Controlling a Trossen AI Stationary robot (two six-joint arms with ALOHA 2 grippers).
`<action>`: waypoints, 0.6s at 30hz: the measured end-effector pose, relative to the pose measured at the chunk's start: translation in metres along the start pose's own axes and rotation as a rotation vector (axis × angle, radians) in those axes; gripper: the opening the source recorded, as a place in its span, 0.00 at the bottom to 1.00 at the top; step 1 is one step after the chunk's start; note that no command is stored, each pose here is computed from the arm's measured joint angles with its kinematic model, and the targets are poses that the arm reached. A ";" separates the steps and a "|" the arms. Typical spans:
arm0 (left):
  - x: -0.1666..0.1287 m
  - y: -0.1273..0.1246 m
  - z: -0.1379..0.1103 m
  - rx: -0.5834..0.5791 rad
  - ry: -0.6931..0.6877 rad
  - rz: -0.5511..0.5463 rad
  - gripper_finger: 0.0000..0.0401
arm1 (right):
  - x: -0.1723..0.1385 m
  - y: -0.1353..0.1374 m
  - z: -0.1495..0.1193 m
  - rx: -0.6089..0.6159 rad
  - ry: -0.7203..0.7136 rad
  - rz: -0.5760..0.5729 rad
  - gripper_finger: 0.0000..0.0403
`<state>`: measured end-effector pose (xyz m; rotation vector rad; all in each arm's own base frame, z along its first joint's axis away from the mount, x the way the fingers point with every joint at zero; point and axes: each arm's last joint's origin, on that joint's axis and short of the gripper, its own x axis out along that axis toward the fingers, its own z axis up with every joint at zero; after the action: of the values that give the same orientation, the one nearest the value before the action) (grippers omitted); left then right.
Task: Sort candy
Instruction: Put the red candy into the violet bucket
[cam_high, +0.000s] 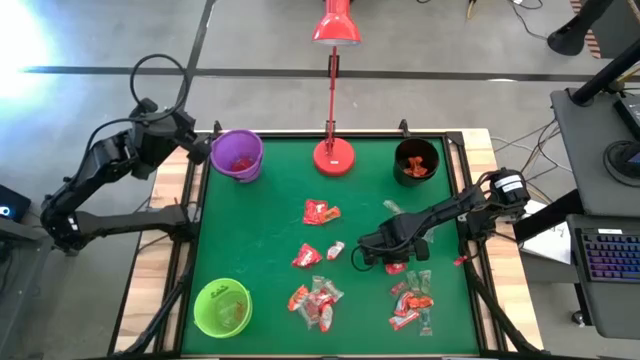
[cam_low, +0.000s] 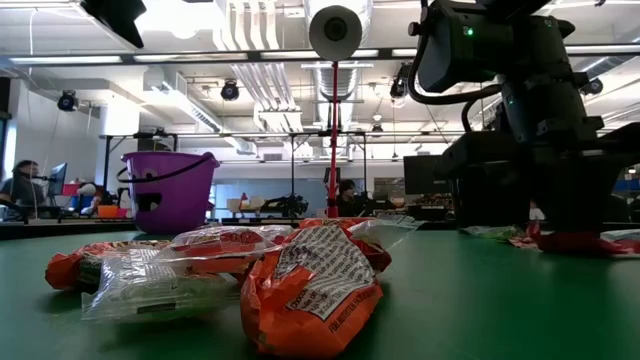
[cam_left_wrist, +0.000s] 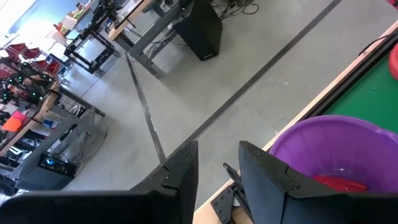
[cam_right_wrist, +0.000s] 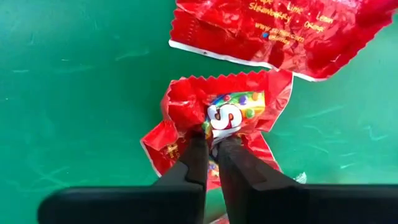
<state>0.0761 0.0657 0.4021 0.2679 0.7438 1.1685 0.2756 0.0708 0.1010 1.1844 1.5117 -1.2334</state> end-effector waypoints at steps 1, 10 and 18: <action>-0.001 0.001 0.000 -0.002 -0.002 0.000 0.24 | 0.000 0.000 0.000 0.000 0.000 0.000 0.04; -0.004 0.003 -0.003 -0.014 -0.013 0.003 0.24 | -0.020 -0.005 -0.004 -0.001 0.004 0.034 0.03; -0.004 0.003 -0.003 -0.014 -0.014 0.003 0.24 | -0.062 -0.019 -0.008 0.042 -0.086 0.132 0.02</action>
<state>0.0712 0.0630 0.4035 0.2653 0.7233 1.1734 0.2696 0.0676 0.1657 1.2230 1.3296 -1.2163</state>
